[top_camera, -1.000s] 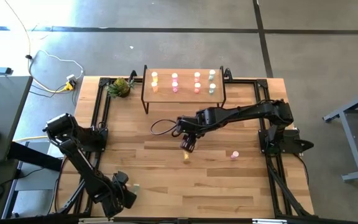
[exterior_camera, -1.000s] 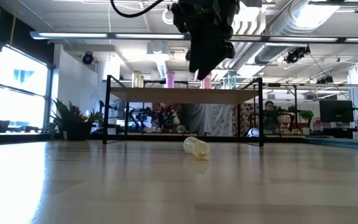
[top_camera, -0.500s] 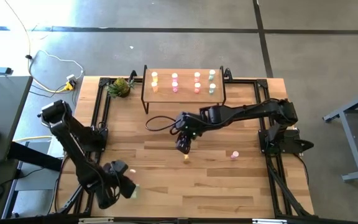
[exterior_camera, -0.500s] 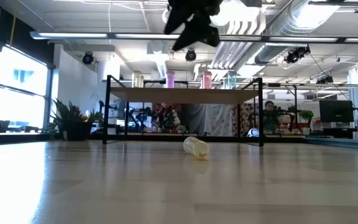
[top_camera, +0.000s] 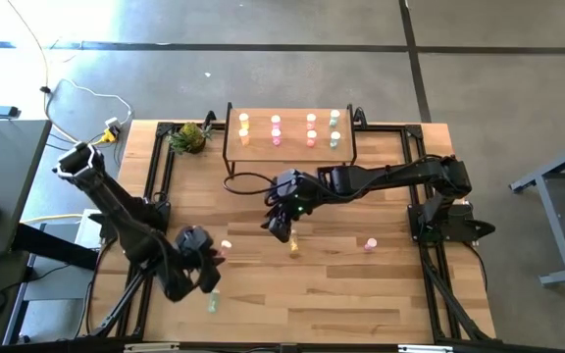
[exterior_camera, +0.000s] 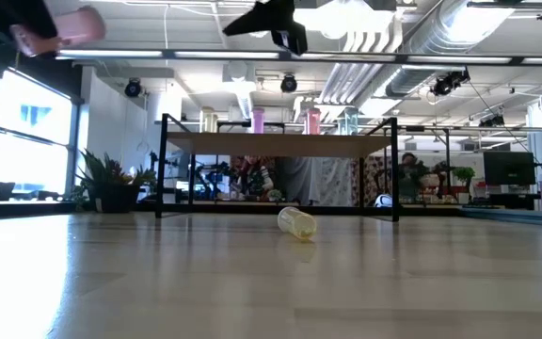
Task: Pick and place medicine bottles onto shelf by color
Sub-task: Put the red pill bottle on the shelf
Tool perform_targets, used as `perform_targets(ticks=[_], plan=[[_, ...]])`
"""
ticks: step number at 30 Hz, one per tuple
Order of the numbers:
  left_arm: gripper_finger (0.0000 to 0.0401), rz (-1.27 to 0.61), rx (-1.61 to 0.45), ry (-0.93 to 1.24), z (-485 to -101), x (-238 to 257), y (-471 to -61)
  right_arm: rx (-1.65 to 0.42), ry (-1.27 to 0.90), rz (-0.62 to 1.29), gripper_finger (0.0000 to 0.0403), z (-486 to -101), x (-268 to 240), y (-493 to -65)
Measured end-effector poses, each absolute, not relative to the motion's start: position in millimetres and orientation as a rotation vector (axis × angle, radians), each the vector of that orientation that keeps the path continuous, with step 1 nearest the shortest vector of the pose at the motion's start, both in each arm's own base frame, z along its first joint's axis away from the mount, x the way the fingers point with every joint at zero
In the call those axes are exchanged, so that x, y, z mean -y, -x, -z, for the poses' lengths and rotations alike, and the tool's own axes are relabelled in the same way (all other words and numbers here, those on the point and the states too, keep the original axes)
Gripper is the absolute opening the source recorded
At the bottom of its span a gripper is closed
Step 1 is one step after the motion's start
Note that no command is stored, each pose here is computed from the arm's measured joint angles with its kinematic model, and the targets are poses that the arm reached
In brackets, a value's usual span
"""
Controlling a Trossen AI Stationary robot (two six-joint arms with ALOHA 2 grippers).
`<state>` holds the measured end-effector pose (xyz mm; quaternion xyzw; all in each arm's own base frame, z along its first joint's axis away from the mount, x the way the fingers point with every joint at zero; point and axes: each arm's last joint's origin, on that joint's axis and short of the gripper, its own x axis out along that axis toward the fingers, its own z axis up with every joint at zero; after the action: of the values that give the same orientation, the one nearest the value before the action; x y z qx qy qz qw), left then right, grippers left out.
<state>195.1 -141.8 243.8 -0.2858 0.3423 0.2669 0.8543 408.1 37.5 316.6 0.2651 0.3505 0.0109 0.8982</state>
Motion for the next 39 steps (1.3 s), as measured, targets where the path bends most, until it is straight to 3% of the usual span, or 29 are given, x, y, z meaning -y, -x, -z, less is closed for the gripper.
perform_targets(ticks=[9, 23, 39], plan=[[0.0099, -0.485, -0.69, 0.445, -268, 110, -199, -0.612, -0.597, -0.136, 0.0181, -332, -45, -412], [0.0099, -0.192, -0.486, 0.301, -305, 78, -233, -0.312, -0.392, 0.067, 0.0181, -399, -50, -369], [0.0099, -0.094, -0.278, 0.201, -328, 28, -256, -0.175, -0.27, 0.092, 0.0181, -441, -26, -332]])
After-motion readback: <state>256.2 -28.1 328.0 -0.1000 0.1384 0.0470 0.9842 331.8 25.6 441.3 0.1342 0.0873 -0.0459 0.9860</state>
